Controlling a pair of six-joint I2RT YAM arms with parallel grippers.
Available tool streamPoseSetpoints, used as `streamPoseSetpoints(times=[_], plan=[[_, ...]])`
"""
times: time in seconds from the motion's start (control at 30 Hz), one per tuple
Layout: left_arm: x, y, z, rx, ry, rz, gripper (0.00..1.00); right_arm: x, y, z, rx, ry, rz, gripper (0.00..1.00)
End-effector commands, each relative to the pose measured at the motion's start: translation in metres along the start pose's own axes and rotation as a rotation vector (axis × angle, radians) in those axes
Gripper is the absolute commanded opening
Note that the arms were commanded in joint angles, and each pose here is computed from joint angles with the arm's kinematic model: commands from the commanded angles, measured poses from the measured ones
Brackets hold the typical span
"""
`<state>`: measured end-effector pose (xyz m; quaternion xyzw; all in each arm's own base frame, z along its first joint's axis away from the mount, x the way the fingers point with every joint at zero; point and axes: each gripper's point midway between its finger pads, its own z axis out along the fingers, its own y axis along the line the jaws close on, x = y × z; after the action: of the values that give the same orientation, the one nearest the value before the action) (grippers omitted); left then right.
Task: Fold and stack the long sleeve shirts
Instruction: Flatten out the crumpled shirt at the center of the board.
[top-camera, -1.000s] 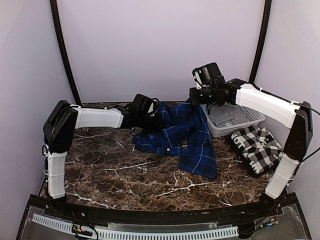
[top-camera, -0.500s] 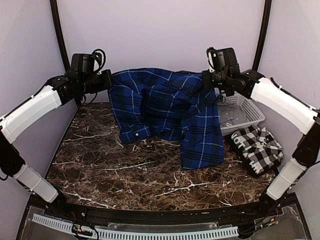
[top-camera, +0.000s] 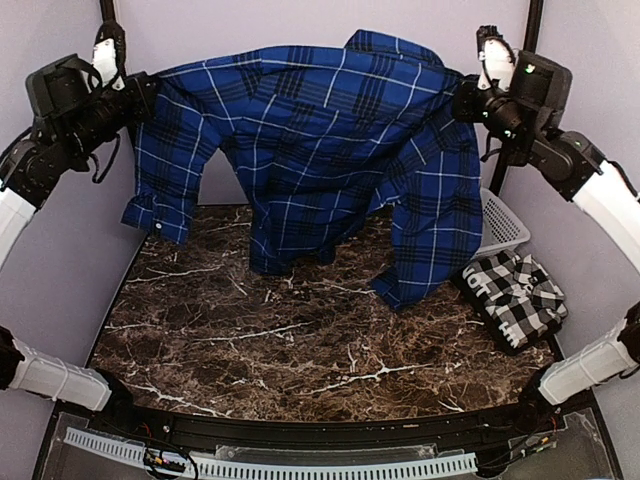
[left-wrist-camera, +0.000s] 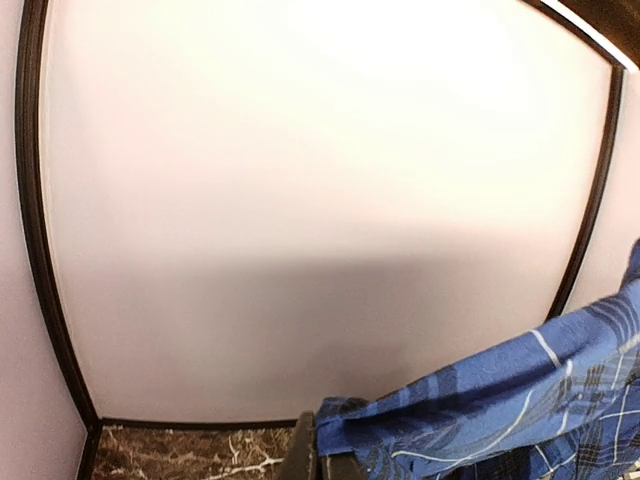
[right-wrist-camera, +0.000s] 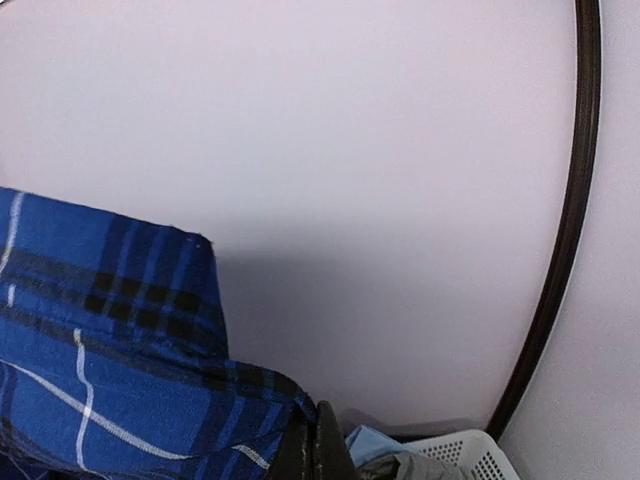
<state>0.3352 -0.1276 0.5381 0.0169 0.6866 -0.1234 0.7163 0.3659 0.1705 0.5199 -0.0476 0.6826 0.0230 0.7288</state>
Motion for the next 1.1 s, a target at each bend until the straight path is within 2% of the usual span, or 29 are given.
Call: streamPoseSetpoints(times=[0.0,0.13,0.3,0.4,0.47,0.53,0.6,0.7,0.8,0.9,0.93,1.0,1.07], plan=[[-0.077,-0.009,-0.05,0.109,-0.21,0.031,0.0,-0.085,-0.013,-0.049,-0.108,-0.28,0.119,0.0],[-0.115,-0.013,-0.08,0.164,-0.305,0.025,0.0,-0.125,-0.023,-0.08,-0.165,-0.399,0.18,0.0],[-0.15,-0.006,-0.106,0.159,-0.374,-0.021,0.0,-0.153,-0.026,-0.094,-0.212,-0.438,0.208,0.0],[-0.138,0.004,-0.087,0.074,-0.297,-0.032,0.0,-0.15,-0.016,-0.081,-0.224,-0.393,0.193,0.0],[-0.117,0.012,-0.063,-0.007,-0.209,-0.02,0.0,-0.133,-0.001,-0.057,-0.223,-0.308,0.149,0.0],[-0.086,0.011,-0.035,-0.045,-0.096,0.011,0.0,-0.105,0.015,-0.022,-0.215,-0.197,0.095,0.0],[-0.038,0.014,-0.001,-0.081,0.052,0.054,0.0,-0.063,0.033,0.018,-0.242,-0.064,0.061,0.0],[0.058,0.029,0.05,-0.1,0.327,0.049,0.0,0.028,0.057,0.08,-0.307,0.164,0.092,0.0],[0.164,0.089,0.083,-0.218,0.567,-0.02,0.0,0.137,0.073,0.134,-0.329,0.391,0.128,0.0],[0.251,0.145,0.107,-0.335,0.733,-0.108,0.0,0.239,0.083,0.172,-0.312,0.598,0.141,0.0],[0.269,0.152,0.11,-0.348,0.772,-0.121,0.0,0.27,0.089,0.184,-0.303,0.656,0.139,0.02],[0.329,0.165,0.123,-0.366,0.899,-0.148,0.0,0.308,0.097,0.192,-0.308,0.749,0.149,0.19],[0.361,0.17,0.128,-0.375,0.966,-0.155,0.12,0.327,0.106,0.191,-0.331,0.803,0.165,0.36]])
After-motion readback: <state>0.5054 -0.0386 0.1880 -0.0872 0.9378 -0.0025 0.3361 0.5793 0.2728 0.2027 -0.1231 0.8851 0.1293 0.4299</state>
